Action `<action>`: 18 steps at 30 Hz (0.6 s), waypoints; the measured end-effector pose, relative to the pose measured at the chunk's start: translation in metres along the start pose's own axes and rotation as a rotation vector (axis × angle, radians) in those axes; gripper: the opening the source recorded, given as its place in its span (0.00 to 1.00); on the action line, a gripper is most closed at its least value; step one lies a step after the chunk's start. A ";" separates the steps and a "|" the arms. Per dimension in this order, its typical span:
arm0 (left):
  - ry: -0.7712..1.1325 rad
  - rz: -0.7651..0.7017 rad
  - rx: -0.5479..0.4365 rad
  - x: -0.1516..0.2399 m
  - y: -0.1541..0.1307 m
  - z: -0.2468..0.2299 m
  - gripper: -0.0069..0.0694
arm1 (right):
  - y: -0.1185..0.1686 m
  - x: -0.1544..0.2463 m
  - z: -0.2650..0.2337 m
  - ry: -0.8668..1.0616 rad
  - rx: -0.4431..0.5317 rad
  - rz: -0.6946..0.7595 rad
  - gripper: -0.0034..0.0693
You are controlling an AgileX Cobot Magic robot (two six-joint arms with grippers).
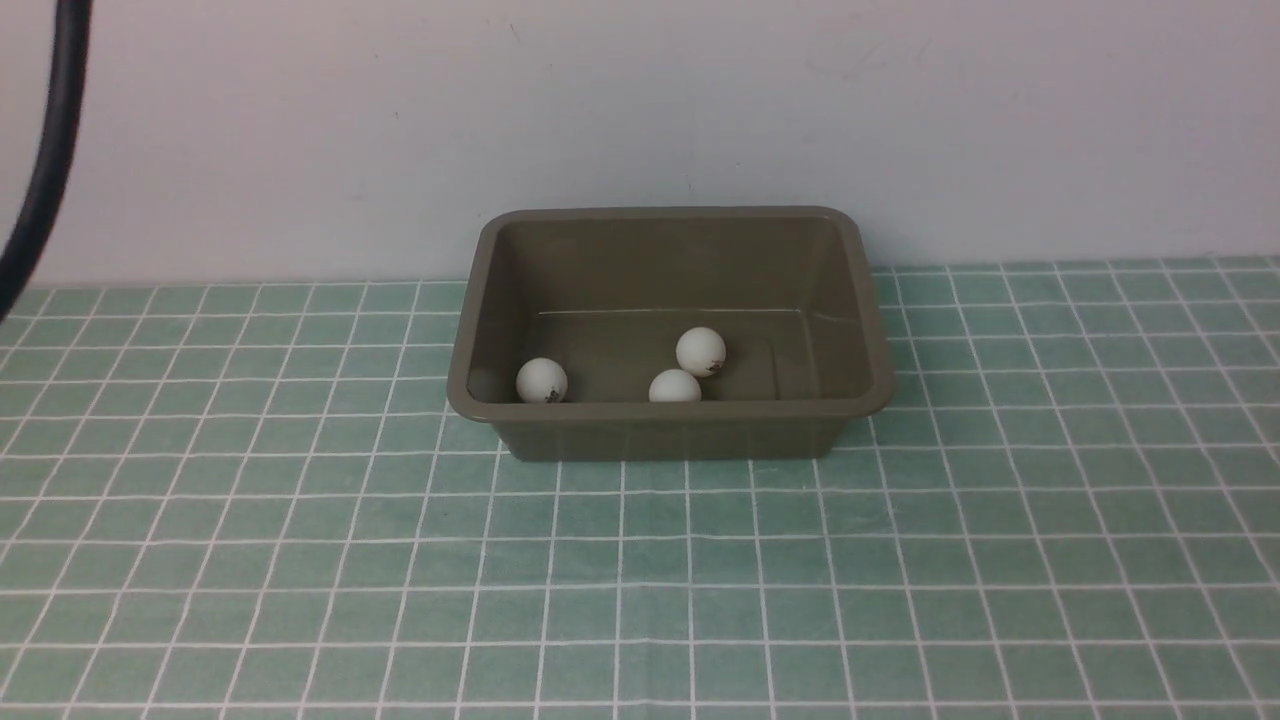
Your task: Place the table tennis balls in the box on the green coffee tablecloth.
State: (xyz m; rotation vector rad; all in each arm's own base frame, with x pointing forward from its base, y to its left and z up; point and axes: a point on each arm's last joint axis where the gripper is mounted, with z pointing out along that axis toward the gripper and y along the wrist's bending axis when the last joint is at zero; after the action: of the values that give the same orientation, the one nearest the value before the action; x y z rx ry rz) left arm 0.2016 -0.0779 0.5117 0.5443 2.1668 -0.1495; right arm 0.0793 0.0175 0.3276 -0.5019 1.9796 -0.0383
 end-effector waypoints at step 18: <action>-0.234 -0.413 -0.409 0.245 0.020 0.059 0.08 | 0.000 0.000 0.000 0.000 0.000 0.001 0.03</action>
State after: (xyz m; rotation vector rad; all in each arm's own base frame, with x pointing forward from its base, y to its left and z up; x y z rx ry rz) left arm 0.1255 0.0026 0.2849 -0.1505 1.9789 0.0099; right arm 0.0793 0.0175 0.3276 -0.5009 1.9799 -0.0376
